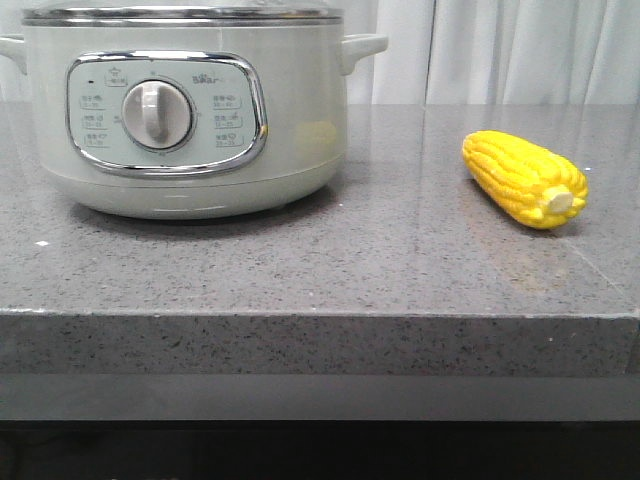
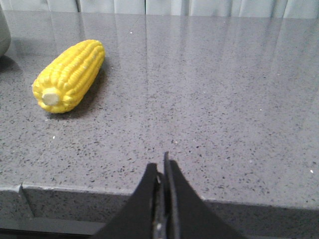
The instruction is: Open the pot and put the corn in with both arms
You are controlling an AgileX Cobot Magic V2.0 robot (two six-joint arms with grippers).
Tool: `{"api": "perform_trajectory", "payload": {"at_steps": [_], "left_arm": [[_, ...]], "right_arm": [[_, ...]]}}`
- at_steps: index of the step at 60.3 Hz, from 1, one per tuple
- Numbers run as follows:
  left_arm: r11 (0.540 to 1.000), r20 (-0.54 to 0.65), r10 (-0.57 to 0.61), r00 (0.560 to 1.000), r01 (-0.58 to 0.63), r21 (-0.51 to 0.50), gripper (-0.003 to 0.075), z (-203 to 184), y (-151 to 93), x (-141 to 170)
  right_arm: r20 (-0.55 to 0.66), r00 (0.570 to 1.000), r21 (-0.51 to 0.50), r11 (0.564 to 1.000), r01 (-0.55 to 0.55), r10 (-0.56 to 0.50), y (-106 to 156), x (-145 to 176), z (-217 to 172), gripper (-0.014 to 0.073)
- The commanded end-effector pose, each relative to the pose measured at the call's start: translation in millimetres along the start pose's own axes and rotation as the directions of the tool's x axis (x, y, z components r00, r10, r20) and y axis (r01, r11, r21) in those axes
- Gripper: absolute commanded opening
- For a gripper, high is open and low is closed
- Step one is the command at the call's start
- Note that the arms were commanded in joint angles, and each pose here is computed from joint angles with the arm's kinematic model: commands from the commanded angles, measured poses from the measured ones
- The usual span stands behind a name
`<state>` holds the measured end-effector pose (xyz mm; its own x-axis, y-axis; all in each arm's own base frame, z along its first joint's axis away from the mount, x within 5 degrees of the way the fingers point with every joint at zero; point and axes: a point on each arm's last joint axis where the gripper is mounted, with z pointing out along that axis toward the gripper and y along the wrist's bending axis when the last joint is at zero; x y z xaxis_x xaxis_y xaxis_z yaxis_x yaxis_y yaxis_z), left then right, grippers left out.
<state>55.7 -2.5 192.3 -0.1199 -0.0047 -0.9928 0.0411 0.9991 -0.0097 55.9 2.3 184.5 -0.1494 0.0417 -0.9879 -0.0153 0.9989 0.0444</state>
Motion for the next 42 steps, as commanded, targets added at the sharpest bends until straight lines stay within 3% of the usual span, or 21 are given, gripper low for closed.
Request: {"api": "perform_trajectory", "payload": {"at_steps": [1,26,33,42], "left_arm": [[1.0,0.11,-0.022,0.994,0.022,0.003,-0.0018,-2,0,-9],[1.0,0.153,-0.022,0.988,0.022,0.003,-0.0018,-3,0,-13],[1.0,0.235,-0.022,0.972,0.021,0.004,-0.0018,-8,0,-32],[1.0,0.273,-0.021,0.962,0.02,0.008,-0.0019,-21,-1,-72]], "right_arm": [[0.104,0.995,0.013,1.0,0.011,-0.012,-1,-9,-2,-0.0064],[0.125,0.992,0.012,1.0,-0.001,0.0,-1,-11,-3,-0.0064],[0.162,0.987,0.01,1.0,-0.005,0.003,0,-22,-6,-0.0064],[0.217,0.976,0.004,1.0,0.019,-0.02,2,-58,-20,-0.0064]]}}
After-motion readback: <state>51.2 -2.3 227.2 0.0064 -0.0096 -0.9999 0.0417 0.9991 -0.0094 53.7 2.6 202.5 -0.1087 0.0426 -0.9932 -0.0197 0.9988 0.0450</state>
